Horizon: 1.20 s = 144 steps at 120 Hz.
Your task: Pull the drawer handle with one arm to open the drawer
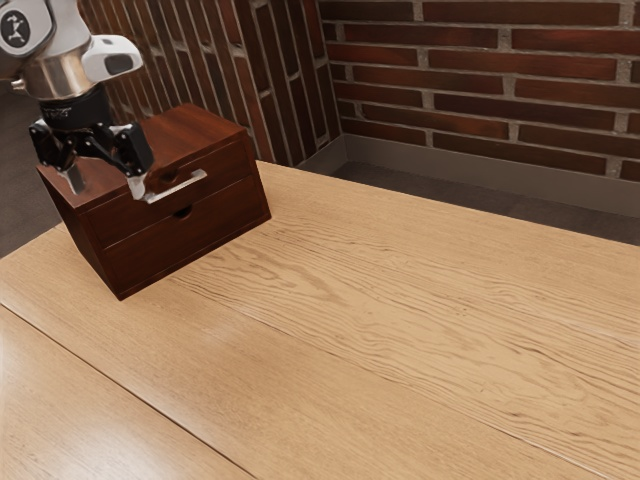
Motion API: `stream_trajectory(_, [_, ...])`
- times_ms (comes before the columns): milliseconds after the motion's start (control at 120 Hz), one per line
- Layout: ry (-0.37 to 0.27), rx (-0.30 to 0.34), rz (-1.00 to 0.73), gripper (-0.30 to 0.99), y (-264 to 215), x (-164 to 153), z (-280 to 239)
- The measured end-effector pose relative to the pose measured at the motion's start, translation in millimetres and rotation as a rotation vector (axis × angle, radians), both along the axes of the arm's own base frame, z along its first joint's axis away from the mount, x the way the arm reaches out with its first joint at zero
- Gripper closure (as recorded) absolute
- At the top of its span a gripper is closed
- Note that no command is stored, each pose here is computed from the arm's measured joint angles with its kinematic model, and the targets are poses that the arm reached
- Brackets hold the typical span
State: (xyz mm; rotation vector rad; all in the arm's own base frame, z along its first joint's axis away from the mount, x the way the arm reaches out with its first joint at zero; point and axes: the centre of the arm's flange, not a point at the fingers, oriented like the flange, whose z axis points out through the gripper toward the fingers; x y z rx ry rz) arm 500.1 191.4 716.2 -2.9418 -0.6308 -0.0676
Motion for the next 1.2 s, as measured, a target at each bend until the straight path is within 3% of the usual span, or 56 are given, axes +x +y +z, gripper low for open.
stream_trajectory(142, [-0.012,-0.008,0.085,0.0,38.9,-18.9,4.7])
stream_trajectory(250, [-0.226,0.051,0.126,0.0,45.6,-63.7,107.5])
stream_trajectory(350, [-0.282,0.065,0.163,0.0,55.7,-87.2,133.6])
stream_trajectory(475, [-0.288,0.059,0.147,0.0,46.9,-85.8,137.1])
stream_trajectory(608, [-0.277,0.034,0.045,0.0,2.4,-62.8,133.2])
stream_trajectory(708, [-0.201,-0.068,-0.163,0.0,-76.3,-51.6,91.3])
stream_trajectory(750, [-0.176,-0.105,-0.242,0.01,-104.3,-66.1,69.4])
stream_trajectory(833, [-0.161,-0.153,-0.222,0.0,-92.3,-140.2,29.6])
stream_trajectory(883, [-0.184,-0.139,-0.23,0.0,-99.9,-173.4,24.7])
stream_trajectory(950, [-0.186,-0.113,-0.265,0.0,-112.3,-184.1,14.0])
stream_trajectory(1050, [-0.18,-0.027,-0.389,0.0,-149.8,-165.5,-18.6])
stream_trajectory(1200, [-0.237,0.086,-0.592,0.0,-163.3,-114.5,-48.3])
